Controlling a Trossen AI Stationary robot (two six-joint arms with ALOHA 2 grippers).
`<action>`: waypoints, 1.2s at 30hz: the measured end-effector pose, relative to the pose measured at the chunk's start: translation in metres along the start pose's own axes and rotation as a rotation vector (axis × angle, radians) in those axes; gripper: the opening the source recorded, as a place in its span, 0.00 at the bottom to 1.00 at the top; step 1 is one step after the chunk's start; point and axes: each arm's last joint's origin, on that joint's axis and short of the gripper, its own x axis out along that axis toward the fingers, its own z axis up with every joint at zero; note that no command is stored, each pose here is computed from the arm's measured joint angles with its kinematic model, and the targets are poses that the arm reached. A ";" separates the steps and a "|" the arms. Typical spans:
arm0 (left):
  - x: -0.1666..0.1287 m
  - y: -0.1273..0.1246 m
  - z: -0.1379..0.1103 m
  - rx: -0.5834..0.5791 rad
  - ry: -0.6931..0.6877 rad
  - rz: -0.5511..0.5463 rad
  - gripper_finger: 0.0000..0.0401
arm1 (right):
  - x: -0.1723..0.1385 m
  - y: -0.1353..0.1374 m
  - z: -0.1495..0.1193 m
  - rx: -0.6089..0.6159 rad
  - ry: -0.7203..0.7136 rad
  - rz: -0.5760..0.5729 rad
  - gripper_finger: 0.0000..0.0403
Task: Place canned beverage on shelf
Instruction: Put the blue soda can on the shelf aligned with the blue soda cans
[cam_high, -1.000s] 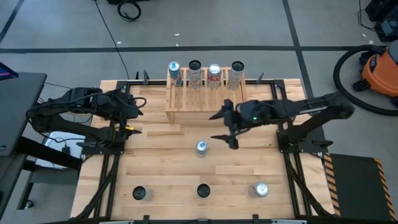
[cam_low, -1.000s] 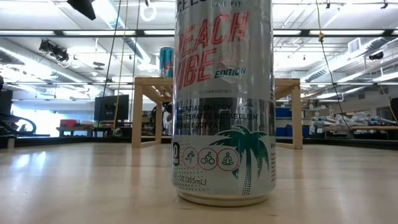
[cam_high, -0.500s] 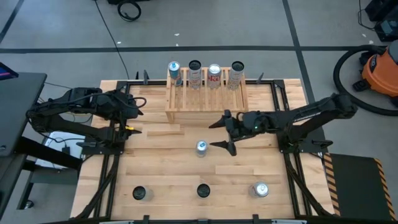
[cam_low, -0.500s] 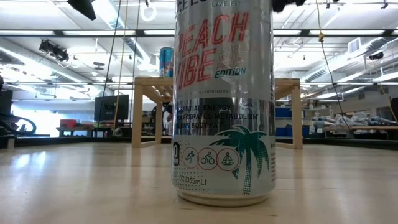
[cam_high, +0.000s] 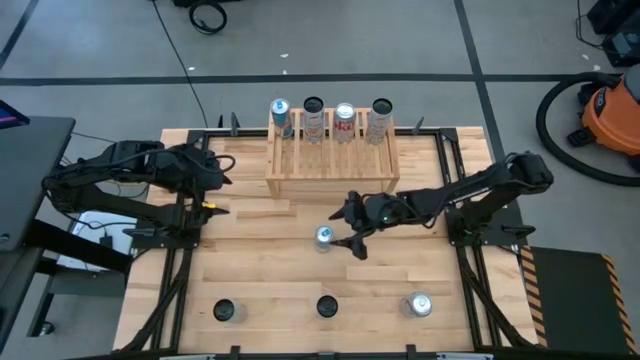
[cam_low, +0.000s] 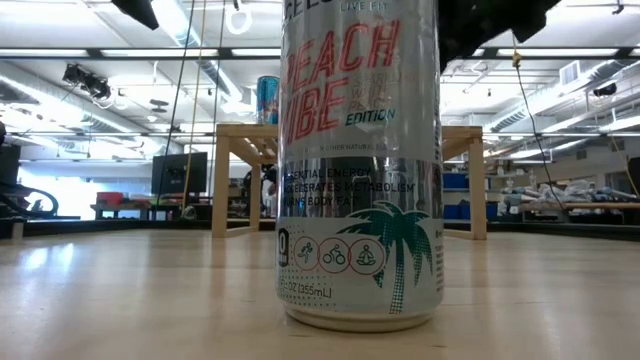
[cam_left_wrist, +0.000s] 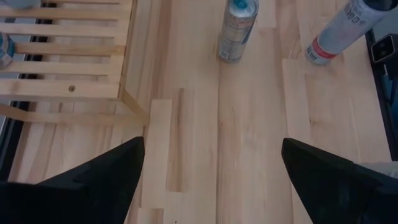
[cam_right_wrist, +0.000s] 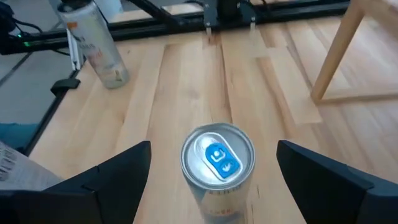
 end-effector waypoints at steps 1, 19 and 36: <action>0.000 0.000 0.000 0.000 -0.003 0.000 0.95 | 0.002 0.000 -0.002 0.003 0.009 -0.002 0.89; 0.000 0.000 0.003 -0.001 -0.032 0.000 0.95 | 0.044 0.000 -0.027 0.002 0.025 0.000 0.88; 0.000 0.000 0.004 0.002 -0.041 0.000 0.95 | 0.042 -0.003 -0.016 0.039 -0.005 -0.001 0.61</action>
